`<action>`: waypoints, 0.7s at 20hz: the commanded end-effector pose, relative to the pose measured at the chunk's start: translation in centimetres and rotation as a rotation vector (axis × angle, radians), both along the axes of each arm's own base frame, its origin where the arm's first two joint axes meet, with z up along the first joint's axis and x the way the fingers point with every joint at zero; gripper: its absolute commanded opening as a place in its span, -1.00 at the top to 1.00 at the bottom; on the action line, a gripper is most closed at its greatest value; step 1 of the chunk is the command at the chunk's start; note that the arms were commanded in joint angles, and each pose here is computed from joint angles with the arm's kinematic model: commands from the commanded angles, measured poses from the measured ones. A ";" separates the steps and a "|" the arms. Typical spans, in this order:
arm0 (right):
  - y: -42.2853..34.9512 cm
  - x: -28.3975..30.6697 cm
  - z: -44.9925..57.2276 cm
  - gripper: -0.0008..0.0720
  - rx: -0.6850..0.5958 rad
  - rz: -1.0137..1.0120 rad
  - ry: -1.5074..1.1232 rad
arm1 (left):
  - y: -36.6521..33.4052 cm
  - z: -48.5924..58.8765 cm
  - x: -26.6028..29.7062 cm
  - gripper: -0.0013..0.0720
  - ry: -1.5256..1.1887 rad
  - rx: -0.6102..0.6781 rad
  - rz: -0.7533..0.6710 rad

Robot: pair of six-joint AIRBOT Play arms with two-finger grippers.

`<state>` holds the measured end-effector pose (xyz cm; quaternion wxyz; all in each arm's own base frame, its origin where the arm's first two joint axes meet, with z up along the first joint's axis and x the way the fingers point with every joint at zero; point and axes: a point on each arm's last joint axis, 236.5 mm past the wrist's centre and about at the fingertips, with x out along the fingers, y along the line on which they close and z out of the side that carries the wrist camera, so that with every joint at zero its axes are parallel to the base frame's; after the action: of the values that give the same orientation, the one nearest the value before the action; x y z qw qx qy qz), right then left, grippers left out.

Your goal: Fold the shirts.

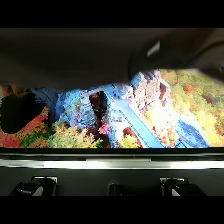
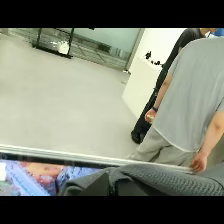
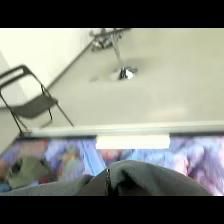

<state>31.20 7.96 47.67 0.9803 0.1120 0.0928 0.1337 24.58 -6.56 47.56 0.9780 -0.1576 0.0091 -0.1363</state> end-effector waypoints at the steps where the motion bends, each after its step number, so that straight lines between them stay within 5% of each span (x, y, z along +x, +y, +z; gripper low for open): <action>1: -0.7 -2.9 -8.5 0.85 -0.108 0.006 0.369 | 0.1 -5.3 1.4 0.89 0.164 0.073 0.005; 8: 3.0 -3.2 -33.4 0.85 -0.149 0.204 1.169 | -1.7 -34.4 3.6 0.89 0.882 0.099 -0.072; 14: 3.4 8.7 -40.5 0.86 -0.081 0.085 0.914 | -3.7 -37.1 5.1 0.89 0.852 -0.025 -0.116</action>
<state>34.00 11.40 9.33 0.7875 0.1047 0.5954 0.1200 28.64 -9.87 11.10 0.8726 -0.1880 0.4371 -0.1107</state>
